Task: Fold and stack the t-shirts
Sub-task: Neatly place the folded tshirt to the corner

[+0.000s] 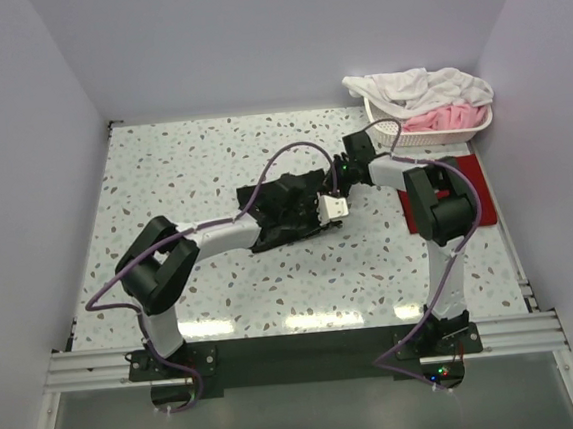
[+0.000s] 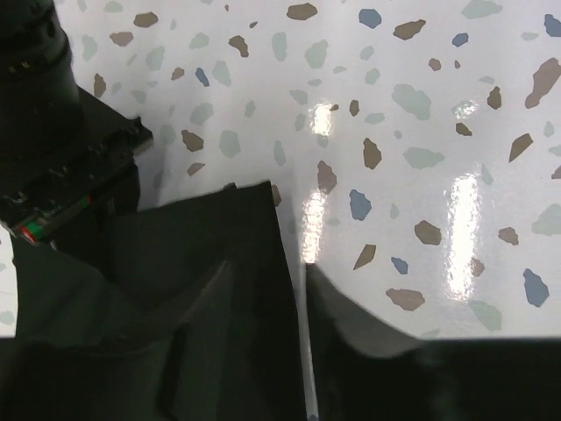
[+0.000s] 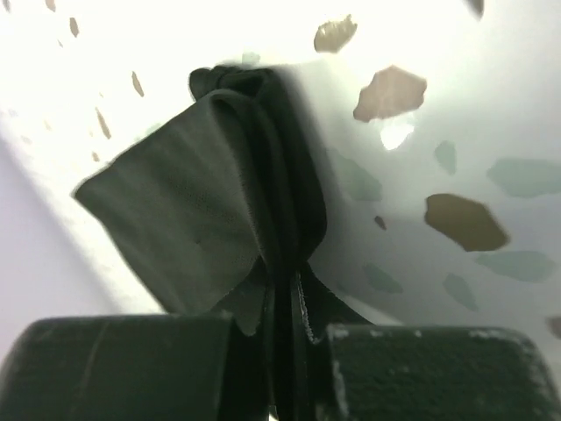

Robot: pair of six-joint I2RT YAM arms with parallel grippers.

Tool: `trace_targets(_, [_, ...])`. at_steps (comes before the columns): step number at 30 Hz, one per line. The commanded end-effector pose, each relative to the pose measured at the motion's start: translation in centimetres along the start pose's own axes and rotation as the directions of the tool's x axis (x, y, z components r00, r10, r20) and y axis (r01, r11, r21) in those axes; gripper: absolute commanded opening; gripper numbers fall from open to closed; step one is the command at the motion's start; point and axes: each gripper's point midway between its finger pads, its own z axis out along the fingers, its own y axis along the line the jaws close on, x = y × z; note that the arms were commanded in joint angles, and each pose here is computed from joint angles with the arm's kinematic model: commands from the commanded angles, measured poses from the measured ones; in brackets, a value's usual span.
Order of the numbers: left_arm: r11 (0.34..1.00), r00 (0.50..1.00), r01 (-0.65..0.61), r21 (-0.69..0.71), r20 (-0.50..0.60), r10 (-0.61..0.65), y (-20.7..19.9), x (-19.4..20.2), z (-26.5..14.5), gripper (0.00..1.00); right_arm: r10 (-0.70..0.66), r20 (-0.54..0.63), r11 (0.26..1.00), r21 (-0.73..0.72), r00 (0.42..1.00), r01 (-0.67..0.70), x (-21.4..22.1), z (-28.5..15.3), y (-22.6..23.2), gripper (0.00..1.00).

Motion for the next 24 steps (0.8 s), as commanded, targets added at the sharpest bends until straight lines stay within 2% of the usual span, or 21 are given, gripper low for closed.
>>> trace_targets(1, [0.996,0.995,0.083,-0.024,0.054,-0.081,2.4,-3.2,-2.6,0.49,-0.217,0.018,0.940,0.275,0.976,0.204,-1.7,-1.3,-5.3,0.00])
trace_targets(2, [0.994,0.993,0.104,-0.027,0.051,-0.103,2.7,-3.2,-3.1,0.52,-0.277,0.033,0.926,0.277,0.960,0.258,-2.6,-2.6,-4.1,0.00])
trace_targets(4, [0.984,0.985,0.173,-0.034,0.008,-0.173,3.4,-2.1,-4.4,0.61,-0.376,-0.036,0.873,0.322,0.926,0.367,-2.2,-4.5,-4.7,0.00])
trace_targets(5, [0.982,0.982,0.186,-0.043,0.003,-0.187,3.7,-2.1,-4.9,0.64,-0.424,-0.031,0.854,0.321,0.905,0.410,-2.9,-5.9,-3.6,0.00])
trace_targets(6, [0.977,0.979,0.204,-0.056,-0.004,-0.205,4.4,-1.9,-5.5,0.67,-0.491,-0.060,0.813,0.328,0.869,0.481,-3.1,-6.7,-3.7,0.00])
trace_targets(8, [0.971,0.973,0.226,-0.072,-0.031,-0.229,4.6,-1.5,-6.5,0.92,-0.527,-0.098,0.770,0.364,0.844,0.523,-3.1,-8.8,-4.1,0.00])
trace_targets(9, [0.968,0.970,0.236,-0.083,-0.036,-0.239,4.8,-1.3,-6.9,1.00,-0.561,-0.118,0.740,0.373,0.820,0.560,-3.4,-10.2,-4.3,0.00])
trace_targets(15, [0.960,0.961,0.253,-0.115,-0.080,-0.263,4.7,0.2,-8.1,1.00,-0.658,-0.123,0.631,0.449,0.743,0.633,-6.2,-15.4,-5.5,0.00])
trace_targets(24, [0.952,0.947,0.279,-0.127,-0.129,-0.294,4.4,2.3,-8.1,1.00,-0.699,-0.109,0.578,0.496,0.707,0.648,-9.9,-20.9,-7.1,0.00])
